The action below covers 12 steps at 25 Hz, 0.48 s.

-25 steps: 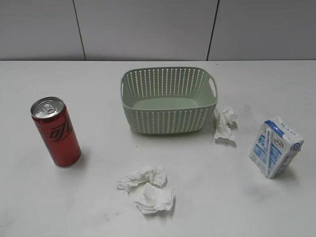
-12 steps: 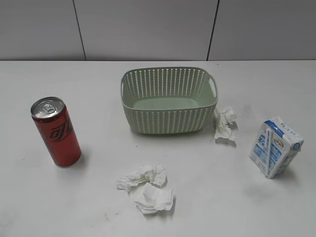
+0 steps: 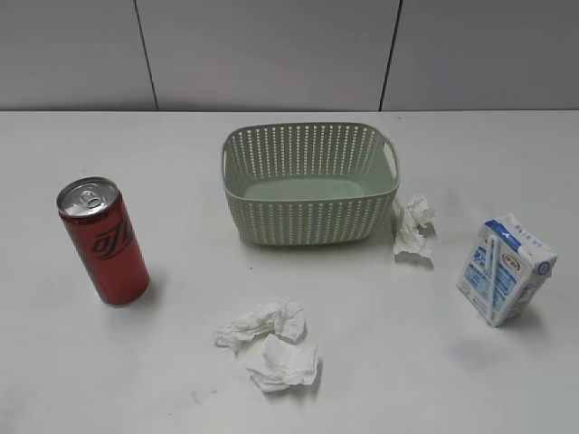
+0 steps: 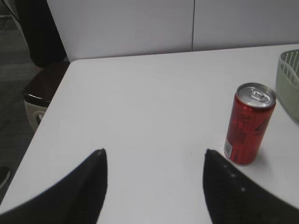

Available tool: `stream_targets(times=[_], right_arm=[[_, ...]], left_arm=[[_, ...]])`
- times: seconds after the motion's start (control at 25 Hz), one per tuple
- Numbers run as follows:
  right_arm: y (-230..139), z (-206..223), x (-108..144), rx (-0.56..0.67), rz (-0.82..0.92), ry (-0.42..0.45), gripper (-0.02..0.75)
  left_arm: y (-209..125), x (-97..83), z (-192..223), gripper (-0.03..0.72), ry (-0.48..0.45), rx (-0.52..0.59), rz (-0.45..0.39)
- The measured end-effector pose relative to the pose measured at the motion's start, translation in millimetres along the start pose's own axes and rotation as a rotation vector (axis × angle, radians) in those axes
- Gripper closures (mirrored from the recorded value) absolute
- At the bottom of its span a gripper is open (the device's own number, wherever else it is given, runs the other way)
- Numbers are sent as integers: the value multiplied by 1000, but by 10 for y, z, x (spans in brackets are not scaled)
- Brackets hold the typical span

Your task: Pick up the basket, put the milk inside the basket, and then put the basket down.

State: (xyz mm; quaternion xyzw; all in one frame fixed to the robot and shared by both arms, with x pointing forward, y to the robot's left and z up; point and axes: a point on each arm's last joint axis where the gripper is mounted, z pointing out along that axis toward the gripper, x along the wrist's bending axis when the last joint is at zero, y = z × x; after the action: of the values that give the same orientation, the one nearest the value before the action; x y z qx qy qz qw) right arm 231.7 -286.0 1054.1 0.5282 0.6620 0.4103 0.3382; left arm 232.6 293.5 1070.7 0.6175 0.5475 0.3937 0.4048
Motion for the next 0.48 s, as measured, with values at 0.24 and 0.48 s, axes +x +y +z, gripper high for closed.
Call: stream_targets(times=[0.24,0.48], right_arm=[[0,0,0,0,0,0,199],[0,0,0,0,0,0,199]], left_arm=[[296,39,129,196,5,0,-7],[561,77,446,198,-13,47,-24]])
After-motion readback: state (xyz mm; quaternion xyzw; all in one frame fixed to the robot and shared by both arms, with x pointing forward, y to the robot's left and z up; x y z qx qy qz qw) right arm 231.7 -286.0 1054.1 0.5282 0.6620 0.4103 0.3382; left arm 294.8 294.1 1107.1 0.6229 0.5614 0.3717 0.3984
